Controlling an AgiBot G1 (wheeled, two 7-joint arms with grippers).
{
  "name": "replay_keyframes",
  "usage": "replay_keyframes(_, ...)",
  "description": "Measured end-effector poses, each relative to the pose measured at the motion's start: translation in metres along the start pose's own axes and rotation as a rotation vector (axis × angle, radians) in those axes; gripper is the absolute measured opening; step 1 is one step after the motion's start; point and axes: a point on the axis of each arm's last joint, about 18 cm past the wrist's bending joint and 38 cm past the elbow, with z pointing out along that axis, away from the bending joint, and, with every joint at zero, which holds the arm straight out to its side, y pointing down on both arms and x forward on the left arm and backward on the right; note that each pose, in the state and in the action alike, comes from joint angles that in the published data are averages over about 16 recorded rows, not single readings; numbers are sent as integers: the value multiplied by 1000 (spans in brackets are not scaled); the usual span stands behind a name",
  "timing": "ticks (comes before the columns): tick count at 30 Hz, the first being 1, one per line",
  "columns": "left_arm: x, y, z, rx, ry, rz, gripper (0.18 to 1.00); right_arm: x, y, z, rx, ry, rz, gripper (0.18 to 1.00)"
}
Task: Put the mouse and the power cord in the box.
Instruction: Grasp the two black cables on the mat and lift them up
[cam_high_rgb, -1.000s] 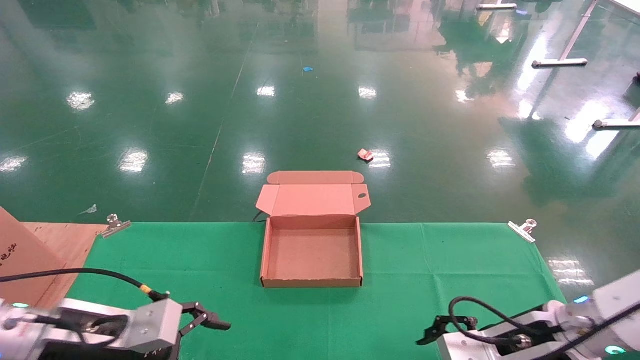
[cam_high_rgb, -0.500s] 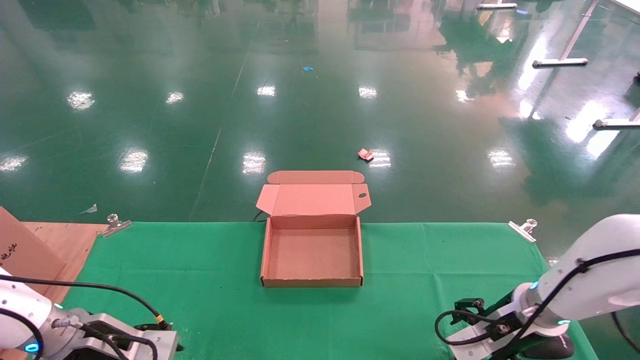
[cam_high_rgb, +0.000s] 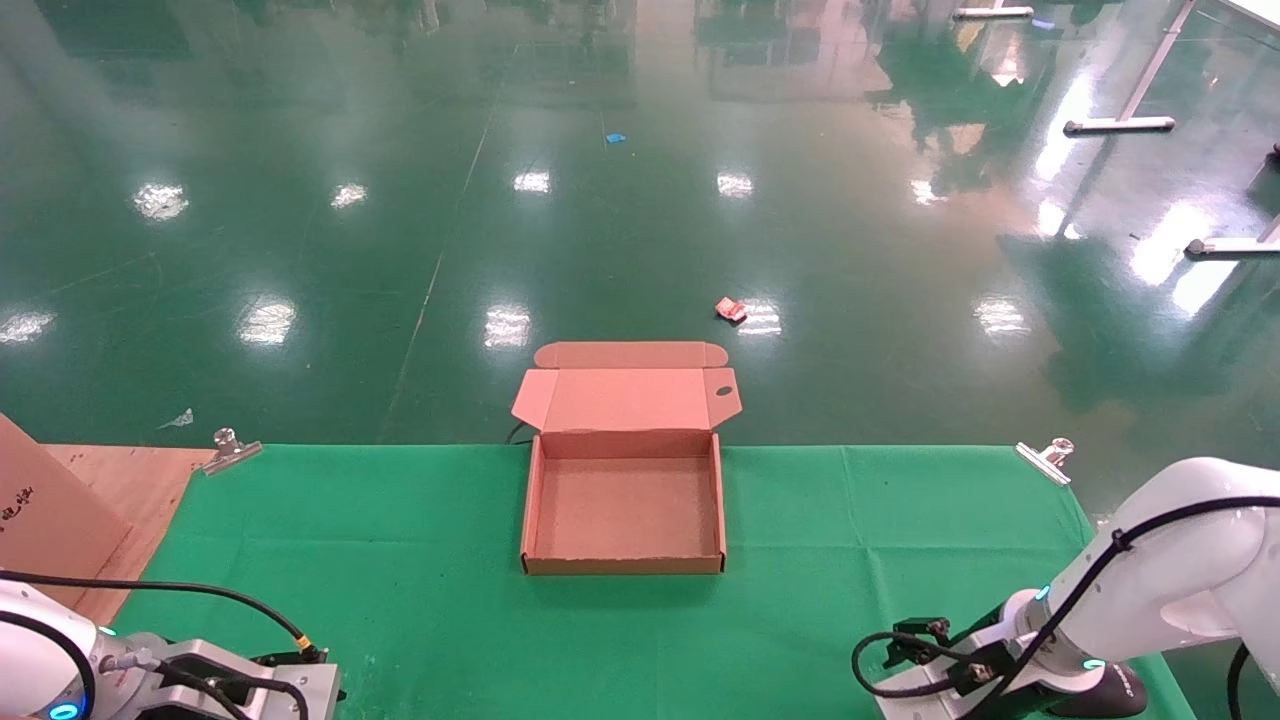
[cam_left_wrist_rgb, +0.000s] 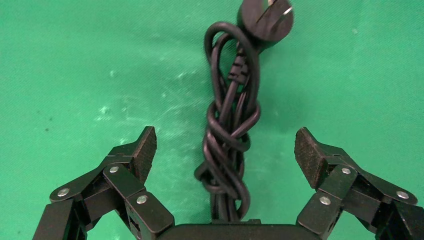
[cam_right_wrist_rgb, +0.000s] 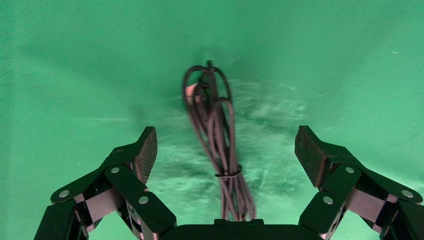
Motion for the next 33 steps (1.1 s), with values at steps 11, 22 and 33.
replay_keyframes(11, 0, 4, 1, -9, 7, 6, 987, 0, 8, -3, 12, 4, 12, 990)
replay_keyframes(22, -2, 3, -1, -11, 12, 19, 899, -2, 17, -6, 2, 0, 8, 905)
replay_keyframes(33, 0, 3, -2, -14, 30, 34, 695, -3, 19, -5, -12, -10, -2, 708)
